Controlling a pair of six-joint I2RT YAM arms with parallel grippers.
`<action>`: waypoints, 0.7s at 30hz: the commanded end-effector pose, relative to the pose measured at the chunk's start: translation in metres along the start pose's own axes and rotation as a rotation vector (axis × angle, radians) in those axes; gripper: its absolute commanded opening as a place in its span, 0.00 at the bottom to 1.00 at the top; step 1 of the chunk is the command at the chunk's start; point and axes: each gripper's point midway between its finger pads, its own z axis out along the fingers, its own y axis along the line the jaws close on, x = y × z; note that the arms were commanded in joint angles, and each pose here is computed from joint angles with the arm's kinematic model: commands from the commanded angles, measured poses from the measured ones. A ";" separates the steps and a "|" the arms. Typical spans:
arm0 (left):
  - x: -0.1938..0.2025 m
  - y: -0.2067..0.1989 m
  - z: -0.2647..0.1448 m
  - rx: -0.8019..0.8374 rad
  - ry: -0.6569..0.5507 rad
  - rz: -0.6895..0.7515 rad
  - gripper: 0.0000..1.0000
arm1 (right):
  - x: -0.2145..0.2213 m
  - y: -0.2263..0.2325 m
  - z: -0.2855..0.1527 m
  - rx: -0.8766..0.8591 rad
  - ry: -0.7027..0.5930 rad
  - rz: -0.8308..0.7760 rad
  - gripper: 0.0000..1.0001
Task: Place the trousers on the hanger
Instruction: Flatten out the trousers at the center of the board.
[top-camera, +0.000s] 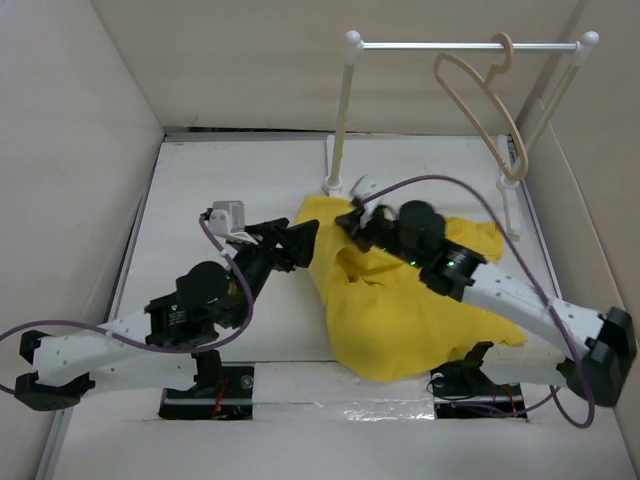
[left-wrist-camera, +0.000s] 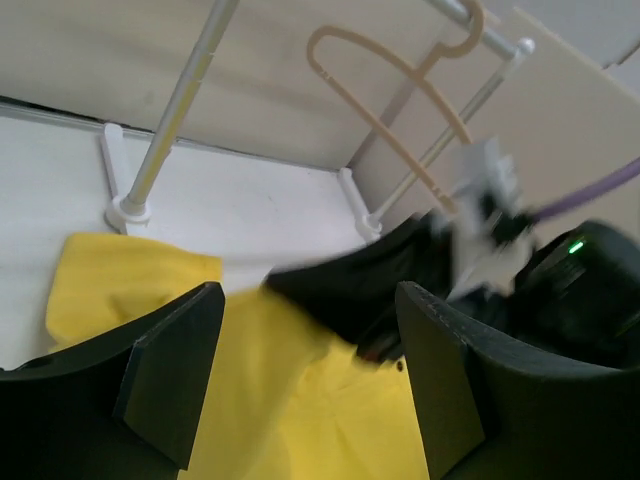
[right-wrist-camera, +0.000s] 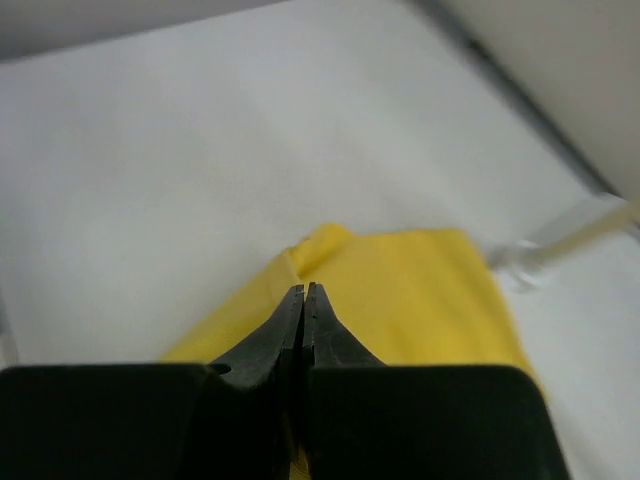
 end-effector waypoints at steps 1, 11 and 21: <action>0.017 -0.009 0.017 -0.022 0.023 0.065 0.67 | -0.036 -0.111 -0.048 0.363 -0.252 0.205 0.00; 0.136 0.041 0.075 -0.060 0.255 0.001 0.60 | 0.114 -0.215 -0.098 0.786 -0.001 0.510 0.00; 0.185 0.136 0.059 -0.309 0.294 -0.028 0.67 | 0.163 -0.201 -0.080 0.754 0.121 0.545 0.00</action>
